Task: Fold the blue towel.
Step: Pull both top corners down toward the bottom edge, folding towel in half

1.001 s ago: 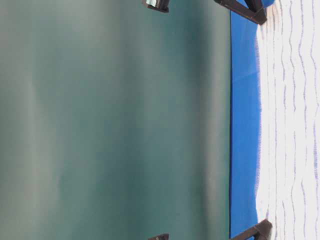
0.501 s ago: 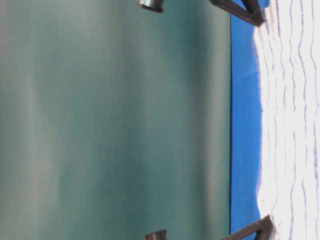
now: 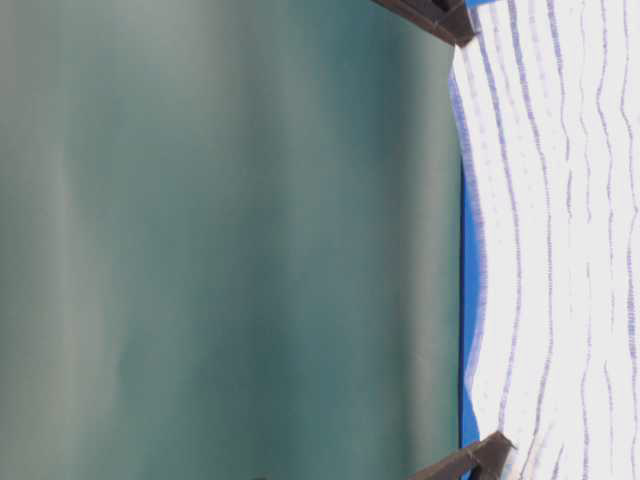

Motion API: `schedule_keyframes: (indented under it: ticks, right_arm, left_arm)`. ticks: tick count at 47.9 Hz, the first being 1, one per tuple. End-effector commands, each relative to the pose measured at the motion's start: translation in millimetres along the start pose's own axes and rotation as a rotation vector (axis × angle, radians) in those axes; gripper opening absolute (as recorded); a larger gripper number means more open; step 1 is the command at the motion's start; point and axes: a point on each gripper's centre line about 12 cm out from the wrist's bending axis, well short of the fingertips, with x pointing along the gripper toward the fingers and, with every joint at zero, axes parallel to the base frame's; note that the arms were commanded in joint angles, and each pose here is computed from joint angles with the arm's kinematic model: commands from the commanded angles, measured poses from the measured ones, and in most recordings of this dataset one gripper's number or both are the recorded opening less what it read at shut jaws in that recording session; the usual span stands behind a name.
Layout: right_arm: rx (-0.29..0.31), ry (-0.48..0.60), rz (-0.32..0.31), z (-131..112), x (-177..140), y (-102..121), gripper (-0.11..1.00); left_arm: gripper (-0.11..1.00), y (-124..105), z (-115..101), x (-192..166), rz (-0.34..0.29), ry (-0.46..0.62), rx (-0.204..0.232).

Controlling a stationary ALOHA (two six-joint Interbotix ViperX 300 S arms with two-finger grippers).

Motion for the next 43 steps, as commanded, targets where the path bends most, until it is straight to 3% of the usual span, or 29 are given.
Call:
schedule_keyframes:
  ticks: [1, 11, 30, 43]
  right_arm:
    - [-0.001, -0.034, 0.042, 6.4, -8.4, 13.9, -0.01]
    - [0.010, -0.026, 0.136, -1.8, -18.0, 45.1, -0.01]
    - [-0.017, 0.036, 0.326, -22.5, -31.3, 108.4, -0.01]
    - [-0.007, 0.136, 0.347, -52.8, -23.5, 129.1, -0.01]
  left_arm:
    - [0.03, -10.9, 7.3, -6.9, -0.029, -0.034, 0.022]
    - [0.03, -41.9, 1.3, -16.5, -0.115, -0.037, 0.065]
    - [0.03, -105.0, -8.3, -28.8, -0.297, -0.017, 0.084]
    - [0.03, -132.0, -26.8, -36.4, -0.376, 0.035, 0.118]
